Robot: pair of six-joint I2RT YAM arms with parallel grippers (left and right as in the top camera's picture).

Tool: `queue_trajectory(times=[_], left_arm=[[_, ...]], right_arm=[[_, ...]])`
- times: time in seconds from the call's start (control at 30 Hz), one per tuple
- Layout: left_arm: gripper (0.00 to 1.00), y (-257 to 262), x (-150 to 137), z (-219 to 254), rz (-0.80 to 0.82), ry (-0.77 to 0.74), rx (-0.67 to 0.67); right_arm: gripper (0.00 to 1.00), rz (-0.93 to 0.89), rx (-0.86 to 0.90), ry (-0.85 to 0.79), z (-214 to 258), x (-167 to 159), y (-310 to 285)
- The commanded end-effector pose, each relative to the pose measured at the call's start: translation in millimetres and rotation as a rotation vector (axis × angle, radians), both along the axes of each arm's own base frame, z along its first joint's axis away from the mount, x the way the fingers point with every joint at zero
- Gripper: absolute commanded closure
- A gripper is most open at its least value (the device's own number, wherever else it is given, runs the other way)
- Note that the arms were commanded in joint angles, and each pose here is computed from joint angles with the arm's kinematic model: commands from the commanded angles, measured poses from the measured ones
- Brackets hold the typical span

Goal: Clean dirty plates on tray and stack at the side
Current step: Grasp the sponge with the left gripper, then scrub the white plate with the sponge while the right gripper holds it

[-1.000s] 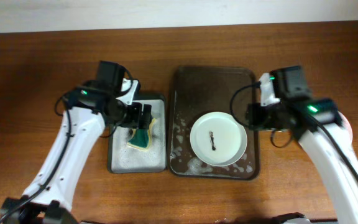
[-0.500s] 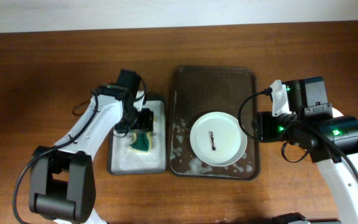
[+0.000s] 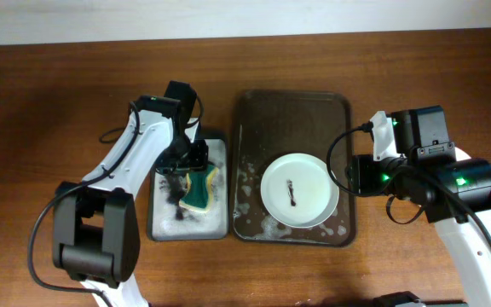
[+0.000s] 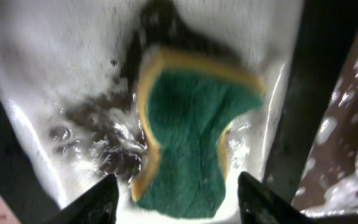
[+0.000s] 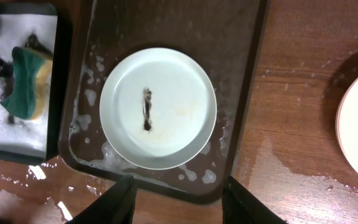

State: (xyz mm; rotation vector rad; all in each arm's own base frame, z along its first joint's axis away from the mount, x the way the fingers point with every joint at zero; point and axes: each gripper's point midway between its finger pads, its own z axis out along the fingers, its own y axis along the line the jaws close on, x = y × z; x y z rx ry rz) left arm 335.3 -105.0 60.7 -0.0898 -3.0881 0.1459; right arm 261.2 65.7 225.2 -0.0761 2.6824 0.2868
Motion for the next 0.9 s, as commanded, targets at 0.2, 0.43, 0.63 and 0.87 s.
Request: queue_trajectory(times=[0.2, 0.43, 0.63, 0.87], left_arm=[[1.00, -18, -28, -56, -0.073, -0.008, -0.012], [1.00, -89, 10, 78, -0.128, -0.207, -0.304], [1.00, -171, -5, 48, -0.138, -0.167, -0.346], [1.00, -219, -8, 3, -0.084, -0.104, -0.391]], right_arm=[[0.54, 0.006, -0.004, 0.006, -3, 0, 1], [0.55, -0.043, -0.047, 0.371, -128, 34, 2], [0.70, 0.004, 0.139, 0.593, -219, 41, -13], [0.96, -0.138, 0.089, 0.563, -232, 36, -21]])
